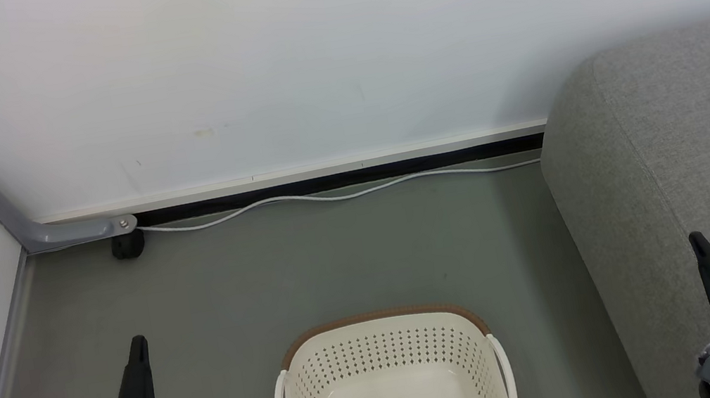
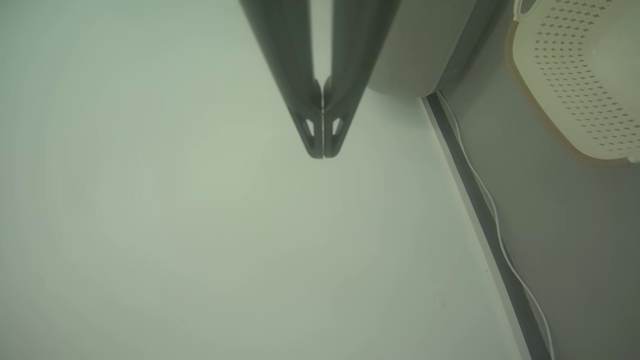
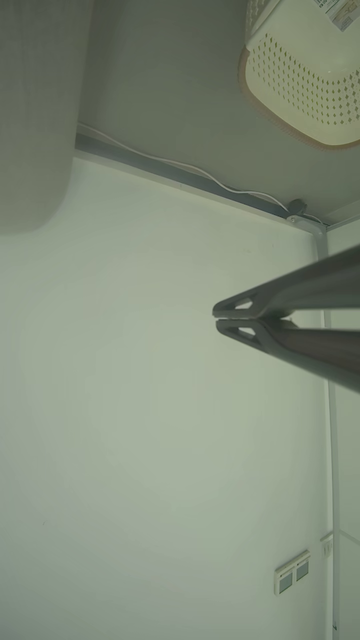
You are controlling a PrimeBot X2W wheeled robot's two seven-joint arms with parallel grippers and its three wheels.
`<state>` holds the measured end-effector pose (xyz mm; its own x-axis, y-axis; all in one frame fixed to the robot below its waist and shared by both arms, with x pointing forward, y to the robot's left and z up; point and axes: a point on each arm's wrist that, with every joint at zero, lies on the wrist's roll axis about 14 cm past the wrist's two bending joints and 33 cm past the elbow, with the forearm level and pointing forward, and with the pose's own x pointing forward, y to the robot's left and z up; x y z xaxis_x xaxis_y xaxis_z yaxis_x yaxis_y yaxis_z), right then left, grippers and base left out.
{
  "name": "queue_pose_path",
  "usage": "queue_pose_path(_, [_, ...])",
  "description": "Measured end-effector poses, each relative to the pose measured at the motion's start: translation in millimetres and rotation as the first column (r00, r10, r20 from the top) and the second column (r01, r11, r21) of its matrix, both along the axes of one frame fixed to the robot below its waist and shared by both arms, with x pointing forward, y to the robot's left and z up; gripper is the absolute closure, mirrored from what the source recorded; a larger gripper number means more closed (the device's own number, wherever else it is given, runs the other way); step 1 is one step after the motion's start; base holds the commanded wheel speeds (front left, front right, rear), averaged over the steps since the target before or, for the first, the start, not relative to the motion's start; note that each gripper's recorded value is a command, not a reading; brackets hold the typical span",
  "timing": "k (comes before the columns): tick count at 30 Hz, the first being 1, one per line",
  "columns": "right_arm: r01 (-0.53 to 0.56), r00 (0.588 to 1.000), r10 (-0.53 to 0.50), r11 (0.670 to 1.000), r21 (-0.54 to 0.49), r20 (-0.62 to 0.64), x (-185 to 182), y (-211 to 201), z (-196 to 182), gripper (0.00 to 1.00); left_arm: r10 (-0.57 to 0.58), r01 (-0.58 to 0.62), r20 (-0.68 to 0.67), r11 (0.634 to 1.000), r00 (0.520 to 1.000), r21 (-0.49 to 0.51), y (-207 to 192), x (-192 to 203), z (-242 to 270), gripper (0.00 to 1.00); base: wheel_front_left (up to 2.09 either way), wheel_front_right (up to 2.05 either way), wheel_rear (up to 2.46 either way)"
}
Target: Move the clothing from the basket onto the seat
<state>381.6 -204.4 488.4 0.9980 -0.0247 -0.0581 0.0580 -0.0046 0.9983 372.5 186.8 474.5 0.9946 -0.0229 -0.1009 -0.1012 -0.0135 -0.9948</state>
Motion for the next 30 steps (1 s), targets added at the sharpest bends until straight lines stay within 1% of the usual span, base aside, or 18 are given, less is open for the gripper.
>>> queue_pose_path(30, [0.0,1.0,0.0,1.0,0.0,0.0,0.0,0.0,0.0,1.0,0.0,0.0,0.0,1.0,1.0,0.0,0.1,0.0,0.0,1.0,0.0,0.0,0.0])
